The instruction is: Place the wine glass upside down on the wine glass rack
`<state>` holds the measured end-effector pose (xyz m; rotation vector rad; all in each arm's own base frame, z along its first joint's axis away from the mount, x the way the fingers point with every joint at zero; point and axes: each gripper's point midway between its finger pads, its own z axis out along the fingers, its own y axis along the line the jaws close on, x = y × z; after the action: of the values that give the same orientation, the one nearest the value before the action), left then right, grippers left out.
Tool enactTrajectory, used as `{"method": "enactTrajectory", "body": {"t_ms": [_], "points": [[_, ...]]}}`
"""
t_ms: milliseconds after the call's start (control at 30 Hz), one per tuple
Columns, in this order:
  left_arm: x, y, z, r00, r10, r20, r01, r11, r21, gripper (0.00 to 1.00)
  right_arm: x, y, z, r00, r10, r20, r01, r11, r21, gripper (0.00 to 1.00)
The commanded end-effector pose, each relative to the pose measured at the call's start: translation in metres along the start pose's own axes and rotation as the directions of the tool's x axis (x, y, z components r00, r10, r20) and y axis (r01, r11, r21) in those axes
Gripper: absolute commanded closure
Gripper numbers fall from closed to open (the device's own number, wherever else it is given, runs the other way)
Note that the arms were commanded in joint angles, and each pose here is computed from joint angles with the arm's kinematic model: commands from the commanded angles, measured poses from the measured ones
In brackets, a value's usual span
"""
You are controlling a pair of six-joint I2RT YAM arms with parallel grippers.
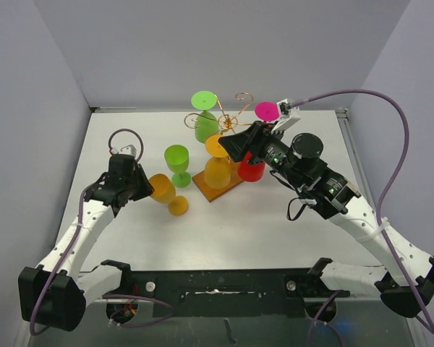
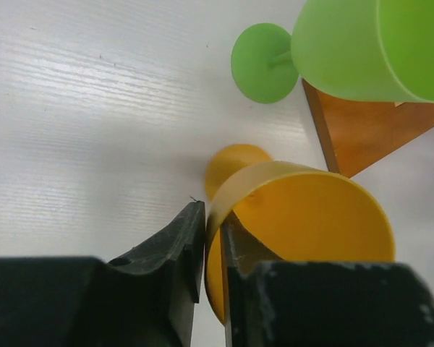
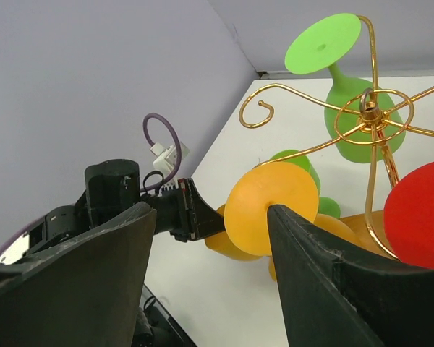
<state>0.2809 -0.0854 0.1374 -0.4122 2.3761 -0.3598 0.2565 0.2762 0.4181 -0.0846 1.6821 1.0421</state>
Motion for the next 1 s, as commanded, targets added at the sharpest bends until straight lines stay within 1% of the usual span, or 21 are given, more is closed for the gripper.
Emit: {"method": "enactTrajectory", "body": {"t_ms": [0, 33, 267, 400, 500, 533, 600, 667, 767, 833, 900, 967], "points": [[-0.019, 0.001, -0.006, 0.998, 0.040, 0.045, -0.038, 0.999, -0.029, 0.97, -0.028, 0.027, 0.000, 0.997, -0.017, 0.075, 0.025, 0.994, -0.103, 0.37], [-0.022, 0.004, -0.008, 0.998, 0.044, 0.053, -0.041, 0.998, -0.048, 1.00, -0.027, 0.028, 0.001, 0.997, -0.018, 0.072, 0.025, 0.994, -0.106, 0.37], [-0.043, 0.022, -0.038, 0.989, 0.066, 0.133, -0.043, 0.985, -0.167, 1.00, -0.025, 0.032, 0.006, 0.998, -0.005, 0.062, 0.013, 0.992, -0.125, 0.37], [-0.066, 0.024, -0.072, 0.968, 0.066, 0.241, -0.018, 0.980, -0.196, 1.00, -0.022, 0.037, 0.009, 0.999, 0.014, 0.049, -0.006, 0.989, -0.148, 0.37], [-0.093, 0.012, -0.110, 0.926, 0.052, 0.375, -0.001, 0.991, -0.134, 1.00, -0.024, 0.043, 0.013, 0.998, 0.034, 0.051, -0.025, 0.985, -0.169, 0.37], [-0.103, 0.005, -0.123, 0.905, 0.040, 0.423, 0.002, 0.995, -0.100, 1.00, -0.024, 0.046, 0.015, 0.998, 0.045, 0.051, -0.035, 0.983, -0.183, 0.37], [-0.127, -0.013, -0.156, 0.844, 0.000, 0.536, 0.004, 1.000, -0.006, 1.00, -0.026, 0.054, 0.020, 0.996, 0.079, 0.051, -0.067, 0.974, -0.217, 0.37], [-0.149, -0.029, -0.190, 0.764, -0.053, 0.644, -0.009, 0.996, 0.093, 1.00, -0.027, 0.064, 0.026, 0.991, 0.129, 0.037, -0.116, 0.961, -0.250, 0.37], [-0.172, -0.050, -0.239, 0.629, -0.150, 0.762, -0.058, 0.969, 0.238, 1.00, -0.027, 0.075, 0.036, 0.974, 0.224, 0.024, -0.208, 0.935, -0.286, 0.38], [-0.180, -0.061, -0.265, 0.549, -0.211, 0.809, -0.106, 0.942, 0.318, 1.00, -0.028, 0.086, 0.042, 0.956, 0.292, 0.016, -0.272, 0.909, -0.317, 0.39], [-0.185, -0.072, -0.286, 0.485, -0.262, 0.834, -0.163, 0.910, 0.381, 1.00, -0.031, 0.098, 0.045, 0.943, 0.333, 0.024, -0.306, 0.892, -0.332, 0.39], [-0.187, -0.080, -0.300, 0.438, -0.308, 0.845, -0.208, 0.879, 0.429, 1.00, -0.030, 0.108, 0.052, 0.925, 0.379, 0.024, -0.351, 0.878, -0.324, 0.40]]}}
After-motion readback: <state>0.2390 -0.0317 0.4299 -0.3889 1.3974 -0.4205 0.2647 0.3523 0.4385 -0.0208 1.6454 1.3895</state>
